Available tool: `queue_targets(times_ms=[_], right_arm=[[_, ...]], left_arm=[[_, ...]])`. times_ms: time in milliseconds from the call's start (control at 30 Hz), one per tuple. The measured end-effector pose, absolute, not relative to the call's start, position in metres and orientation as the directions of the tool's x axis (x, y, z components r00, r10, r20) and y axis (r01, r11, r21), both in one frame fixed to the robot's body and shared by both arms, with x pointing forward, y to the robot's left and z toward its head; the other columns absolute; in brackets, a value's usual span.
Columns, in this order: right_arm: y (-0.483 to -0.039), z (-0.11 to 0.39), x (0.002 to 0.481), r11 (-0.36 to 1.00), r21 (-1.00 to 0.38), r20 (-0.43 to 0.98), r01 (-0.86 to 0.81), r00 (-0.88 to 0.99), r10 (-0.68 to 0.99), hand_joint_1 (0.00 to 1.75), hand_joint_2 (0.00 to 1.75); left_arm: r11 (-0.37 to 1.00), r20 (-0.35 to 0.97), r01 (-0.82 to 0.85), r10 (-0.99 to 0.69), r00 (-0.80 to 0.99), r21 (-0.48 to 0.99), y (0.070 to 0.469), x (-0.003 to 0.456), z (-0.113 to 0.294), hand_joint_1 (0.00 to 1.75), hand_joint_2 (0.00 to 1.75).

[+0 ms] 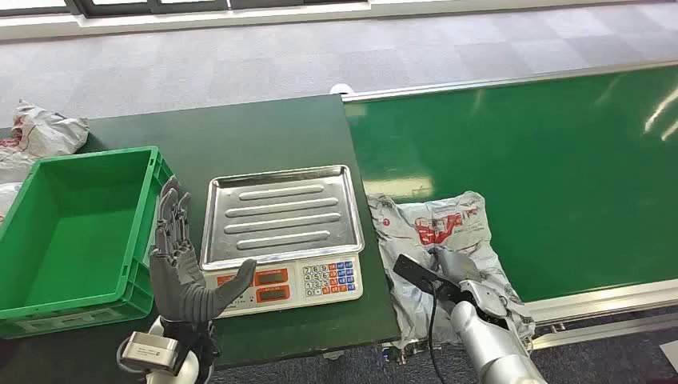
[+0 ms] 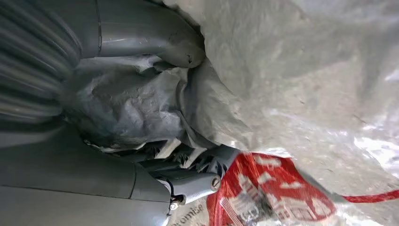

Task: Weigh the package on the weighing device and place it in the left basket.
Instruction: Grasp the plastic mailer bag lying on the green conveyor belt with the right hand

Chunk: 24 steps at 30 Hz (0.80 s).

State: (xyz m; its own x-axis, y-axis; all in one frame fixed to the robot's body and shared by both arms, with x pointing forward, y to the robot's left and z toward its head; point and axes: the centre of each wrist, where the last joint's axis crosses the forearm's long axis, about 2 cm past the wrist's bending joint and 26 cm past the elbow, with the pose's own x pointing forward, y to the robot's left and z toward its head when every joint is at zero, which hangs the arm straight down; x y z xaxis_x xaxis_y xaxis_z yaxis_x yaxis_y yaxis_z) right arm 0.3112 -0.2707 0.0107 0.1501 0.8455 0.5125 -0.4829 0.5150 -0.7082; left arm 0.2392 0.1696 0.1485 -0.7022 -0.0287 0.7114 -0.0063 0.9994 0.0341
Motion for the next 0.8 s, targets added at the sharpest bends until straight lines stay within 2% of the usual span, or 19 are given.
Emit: queue_targets(times_ms=[633, 800], right_arm=[[-0.2688, 0.0091, 0.3113, 0.514, -0.699, 0.521, -0.498, 0.138, 0.842, 1.75, 1.75], [-0.2685, 0.0094, 0.3105, 0.518, -0.744, 0.526, -0.422, 0.110, 0.844, 1.75, 1.75]], left_arm=[[0.999, 0.713, -0.024, -0.039, -0.700, 0.032, 0.1734, 0.2406, 0.1484, 0.00, 1.75], [0.999, 0.715, -0.026, -0.041, -0.698, 0.031, 0.1740, 0.2397, 0.1486, 0.00, 1.75]])
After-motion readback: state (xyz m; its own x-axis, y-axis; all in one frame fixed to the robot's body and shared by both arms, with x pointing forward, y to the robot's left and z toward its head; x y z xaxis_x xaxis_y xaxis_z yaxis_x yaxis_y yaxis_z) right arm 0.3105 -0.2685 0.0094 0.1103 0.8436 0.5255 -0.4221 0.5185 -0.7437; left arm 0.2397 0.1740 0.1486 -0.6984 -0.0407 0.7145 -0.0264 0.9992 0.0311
